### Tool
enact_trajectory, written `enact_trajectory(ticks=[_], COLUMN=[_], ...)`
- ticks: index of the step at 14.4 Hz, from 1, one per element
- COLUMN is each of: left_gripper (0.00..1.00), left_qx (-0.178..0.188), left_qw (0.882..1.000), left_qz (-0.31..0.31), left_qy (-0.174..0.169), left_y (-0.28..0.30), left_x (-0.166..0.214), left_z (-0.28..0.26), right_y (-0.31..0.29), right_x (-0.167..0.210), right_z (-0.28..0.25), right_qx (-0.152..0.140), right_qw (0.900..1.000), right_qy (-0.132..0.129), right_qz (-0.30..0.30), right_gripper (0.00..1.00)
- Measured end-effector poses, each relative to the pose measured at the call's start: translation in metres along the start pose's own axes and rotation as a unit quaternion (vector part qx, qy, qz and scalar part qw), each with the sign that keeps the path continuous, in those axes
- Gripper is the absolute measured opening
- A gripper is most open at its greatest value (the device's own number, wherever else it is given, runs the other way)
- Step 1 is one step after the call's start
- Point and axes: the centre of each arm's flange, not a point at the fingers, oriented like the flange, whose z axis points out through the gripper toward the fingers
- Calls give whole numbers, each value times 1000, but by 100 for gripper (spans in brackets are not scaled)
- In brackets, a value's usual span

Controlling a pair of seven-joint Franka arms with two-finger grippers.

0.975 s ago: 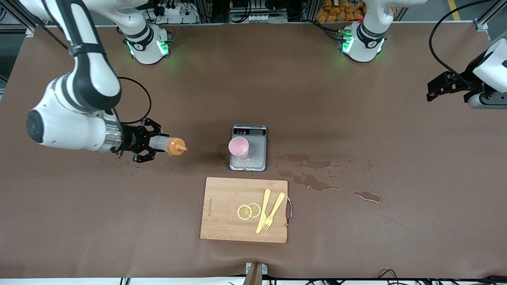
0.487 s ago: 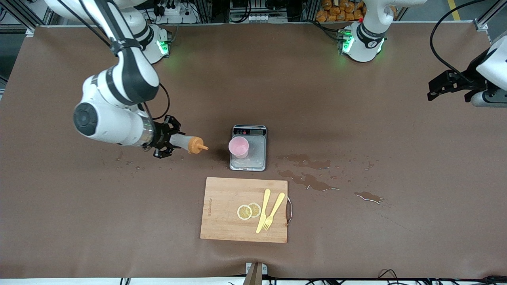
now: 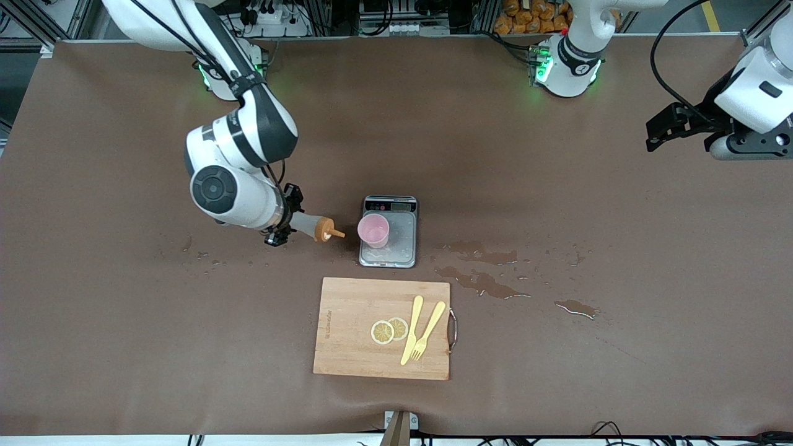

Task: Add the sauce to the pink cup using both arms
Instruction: 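Lift the sauce bottle with the right gripper and tilt it over the cup, then hold the tilted bottle over the pink cup with the right gripper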

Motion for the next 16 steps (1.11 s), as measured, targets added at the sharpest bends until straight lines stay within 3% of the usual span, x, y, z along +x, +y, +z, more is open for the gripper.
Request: enact_trajectory(ticks=[8,16], left_gripper=[100,100], left_qx=[-1,-1], left_qw=[1000,1000], left_qz=[-12,-16], left_qy=[0,1], left_y=[-12,-17], left_x=[0,0], left_z=[-3,-3], right_y=[15,34], right_x=[-30,-63], right_z=[35,25], right_qx=[20,20], right_qw=[995,988], right_qy=[95,156], right_qz=[-3,-4], right_gripper=[48,48])
